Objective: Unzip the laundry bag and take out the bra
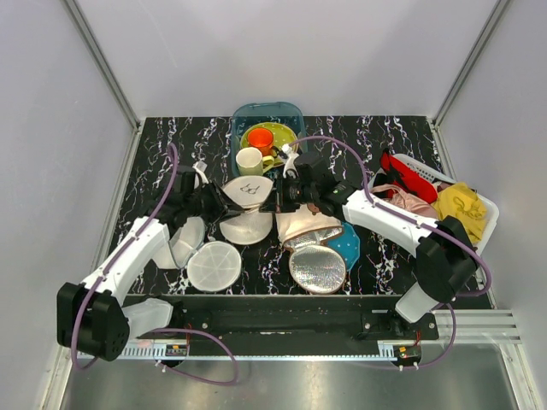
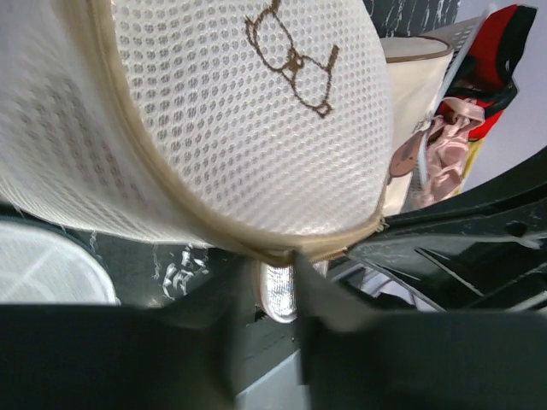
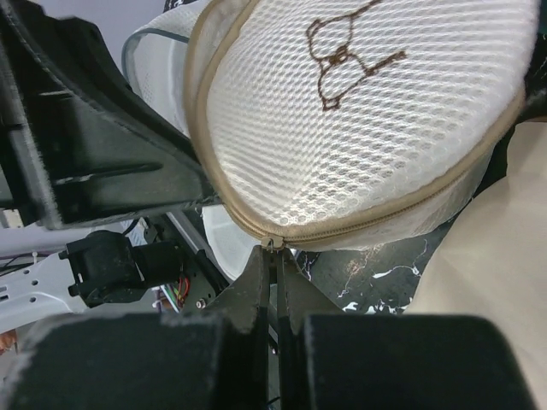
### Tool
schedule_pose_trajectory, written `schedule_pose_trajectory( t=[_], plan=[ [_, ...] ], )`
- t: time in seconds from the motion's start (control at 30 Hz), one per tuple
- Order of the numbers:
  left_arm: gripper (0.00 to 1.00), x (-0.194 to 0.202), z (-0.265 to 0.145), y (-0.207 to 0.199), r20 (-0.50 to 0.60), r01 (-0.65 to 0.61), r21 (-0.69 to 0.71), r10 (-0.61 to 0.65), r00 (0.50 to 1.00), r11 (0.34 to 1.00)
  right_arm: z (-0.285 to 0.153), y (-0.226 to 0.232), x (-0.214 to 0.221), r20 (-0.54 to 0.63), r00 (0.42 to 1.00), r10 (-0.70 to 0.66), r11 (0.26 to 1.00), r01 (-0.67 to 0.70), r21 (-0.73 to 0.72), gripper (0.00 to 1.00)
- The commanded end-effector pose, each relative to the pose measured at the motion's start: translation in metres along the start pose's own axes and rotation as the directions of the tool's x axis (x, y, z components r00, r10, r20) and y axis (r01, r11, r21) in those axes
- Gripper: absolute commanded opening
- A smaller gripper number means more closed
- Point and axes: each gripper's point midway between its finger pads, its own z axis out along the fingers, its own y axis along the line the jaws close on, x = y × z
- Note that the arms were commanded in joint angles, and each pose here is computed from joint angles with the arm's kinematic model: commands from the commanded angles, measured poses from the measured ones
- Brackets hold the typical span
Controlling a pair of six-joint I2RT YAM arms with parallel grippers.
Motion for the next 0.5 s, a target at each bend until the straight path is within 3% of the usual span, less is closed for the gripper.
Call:
schedule_pose_trajectory(
  t=[0.0, 0.03, 0.47],
  plan=[
    [0.08, -0.018, 0.006, -0.016, 0.05, -0.04, 0.05, 0.038, 0.998, 0.998, -0.008, 0.006, -0.011, 0.035, 0.999, -0.034, 0.999, 0.034, 0.0, 0.0],
    [0.0, -0.017, 0.009, -0.014, 0.04, -0.032, 0.044, 0.03, 0.999, 0.999, -0.009, 0.004, -0.01, 0.032, 0.998, -0.047, 0.999, 0.046, 0.009, 0.0],
    [0.0, -0.029, -0.003, -0.008, 0.078, -0.02, 0.073, 0.014, 0.997, 0.997, -0.036, -0.043, -0.009, 0.042, 0.998, -0.047, 0.991, 0.041, 0.126, 0.0]
  ],
)
